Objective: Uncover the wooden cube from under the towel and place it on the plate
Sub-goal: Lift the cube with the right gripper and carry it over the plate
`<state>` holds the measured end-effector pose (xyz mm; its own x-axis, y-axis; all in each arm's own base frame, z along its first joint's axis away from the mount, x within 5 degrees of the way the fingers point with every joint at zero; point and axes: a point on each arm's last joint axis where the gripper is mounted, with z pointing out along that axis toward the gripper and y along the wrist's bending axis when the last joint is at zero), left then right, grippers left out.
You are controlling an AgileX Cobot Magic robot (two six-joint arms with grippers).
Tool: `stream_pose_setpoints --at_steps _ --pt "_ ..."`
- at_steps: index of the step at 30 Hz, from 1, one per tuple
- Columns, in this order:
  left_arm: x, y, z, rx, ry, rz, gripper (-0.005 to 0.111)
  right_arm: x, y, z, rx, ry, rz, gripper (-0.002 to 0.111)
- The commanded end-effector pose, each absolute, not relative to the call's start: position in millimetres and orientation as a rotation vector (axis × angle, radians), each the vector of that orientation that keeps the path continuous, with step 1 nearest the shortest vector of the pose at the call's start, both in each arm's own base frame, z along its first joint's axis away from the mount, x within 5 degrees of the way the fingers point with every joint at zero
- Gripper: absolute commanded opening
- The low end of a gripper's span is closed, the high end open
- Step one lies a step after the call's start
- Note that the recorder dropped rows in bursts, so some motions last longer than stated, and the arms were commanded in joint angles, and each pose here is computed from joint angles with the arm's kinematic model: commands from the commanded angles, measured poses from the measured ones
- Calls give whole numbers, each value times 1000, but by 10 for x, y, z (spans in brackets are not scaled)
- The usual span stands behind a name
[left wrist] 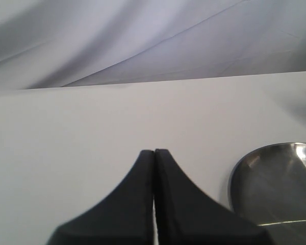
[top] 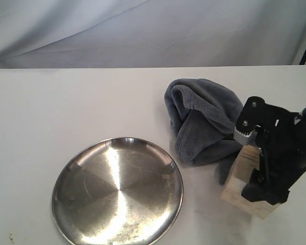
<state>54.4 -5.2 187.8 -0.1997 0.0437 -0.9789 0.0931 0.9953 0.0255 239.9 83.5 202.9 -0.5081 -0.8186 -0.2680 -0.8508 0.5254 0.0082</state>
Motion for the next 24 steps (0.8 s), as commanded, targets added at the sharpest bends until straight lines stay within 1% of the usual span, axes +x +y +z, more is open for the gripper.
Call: stream_pose_setpoints --at_steps 1,7,12,17,20,24 --pt "544 -55 1875 97 1765 -55 0 2310 919 2275 -1354 2427 278 0" --pt "544 -55 1875 97 1765 -55 0 2144 1190 2408 -1431 2303 358 0" --pt "544 -55 1875 97 1765 -55 0 2059 1498 2442 -1517 2138 330 0" --pt "544 -55 1875 97 1765 -55 0 2062 1751 2518 -1467 1955 273 0" --pt "544 -55 1875 97 1765 -55 0 2092 1863 2481 -1431 1924 269 0" --pt "544 -55 1875 97 1765 -55 0 2161 1965 2287 -1427 1970 275 0"
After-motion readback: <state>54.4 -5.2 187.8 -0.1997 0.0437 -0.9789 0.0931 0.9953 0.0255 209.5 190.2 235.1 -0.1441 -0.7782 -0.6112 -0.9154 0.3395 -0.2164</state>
